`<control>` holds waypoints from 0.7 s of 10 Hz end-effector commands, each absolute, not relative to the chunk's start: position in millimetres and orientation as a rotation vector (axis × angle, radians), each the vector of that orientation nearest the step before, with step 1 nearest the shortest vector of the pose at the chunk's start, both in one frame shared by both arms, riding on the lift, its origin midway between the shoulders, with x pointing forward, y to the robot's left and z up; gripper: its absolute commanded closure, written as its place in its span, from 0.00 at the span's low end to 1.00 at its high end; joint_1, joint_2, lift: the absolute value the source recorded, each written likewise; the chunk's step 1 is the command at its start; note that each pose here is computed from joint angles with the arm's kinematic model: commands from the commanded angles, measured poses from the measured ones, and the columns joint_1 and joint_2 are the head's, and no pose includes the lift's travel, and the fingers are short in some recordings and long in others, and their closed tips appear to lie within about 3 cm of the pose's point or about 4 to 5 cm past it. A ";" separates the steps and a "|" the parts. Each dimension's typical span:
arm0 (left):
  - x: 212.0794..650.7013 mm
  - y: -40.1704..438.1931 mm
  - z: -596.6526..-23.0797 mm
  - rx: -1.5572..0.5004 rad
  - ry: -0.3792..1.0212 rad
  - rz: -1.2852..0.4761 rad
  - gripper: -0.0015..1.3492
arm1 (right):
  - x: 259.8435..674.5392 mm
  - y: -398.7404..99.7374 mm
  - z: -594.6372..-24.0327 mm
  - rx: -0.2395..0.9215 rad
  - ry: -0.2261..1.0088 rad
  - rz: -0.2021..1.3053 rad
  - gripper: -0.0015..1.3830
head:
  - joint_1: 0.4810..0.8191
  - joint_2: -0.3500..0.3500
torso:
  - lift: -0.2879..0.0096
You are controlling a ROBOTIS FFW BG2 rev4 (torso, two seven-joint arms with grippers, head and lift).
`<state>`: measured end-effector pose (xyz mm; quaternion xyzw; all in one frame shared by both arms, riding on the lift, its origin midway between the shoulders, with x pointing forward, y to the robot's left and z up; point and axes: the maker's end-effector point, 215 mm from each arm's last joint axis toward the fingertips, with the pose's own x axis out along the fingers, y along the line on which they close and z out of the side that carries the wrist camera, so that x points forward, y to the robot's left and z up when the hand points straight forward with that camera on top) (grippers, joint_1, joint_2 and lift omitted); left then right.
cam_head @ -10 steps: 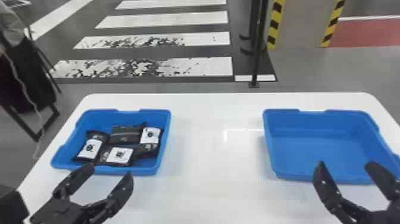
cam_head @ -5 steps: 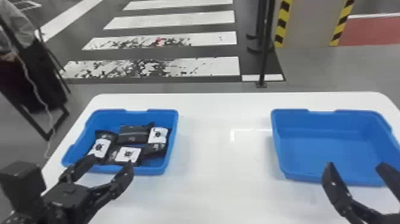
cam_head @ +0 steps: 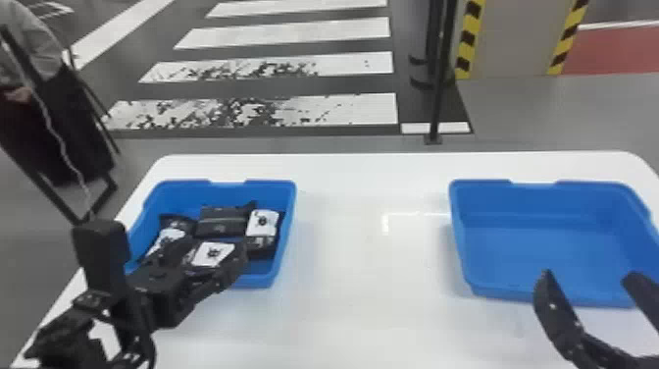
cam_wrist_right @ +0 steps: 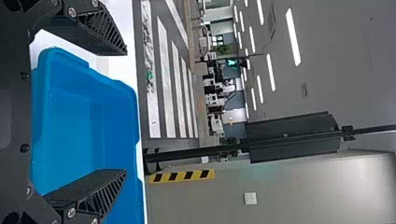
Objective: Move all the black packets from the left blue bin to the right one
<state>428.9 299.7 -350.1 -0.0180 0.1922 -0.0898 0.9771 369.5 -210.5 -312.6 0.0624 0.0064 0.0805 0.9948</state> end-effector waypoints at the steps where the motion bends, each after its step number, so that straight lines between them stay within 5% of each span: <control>1: 442.2 296.3 -357.2 -0.048 0.421 -0.190 0.15 | 369.5 -210.4 -313.1 0.127 0.015 0.162 0.10 | 0.63 0.68 | 0.35; 7: 494.4 281.4 -386.3 -0.099 0.572 -0.240 0.15 | 368.8 -210.1 -311.8 0.128 0.012 0.165 0.10 | 0.63 0.63 | 0.35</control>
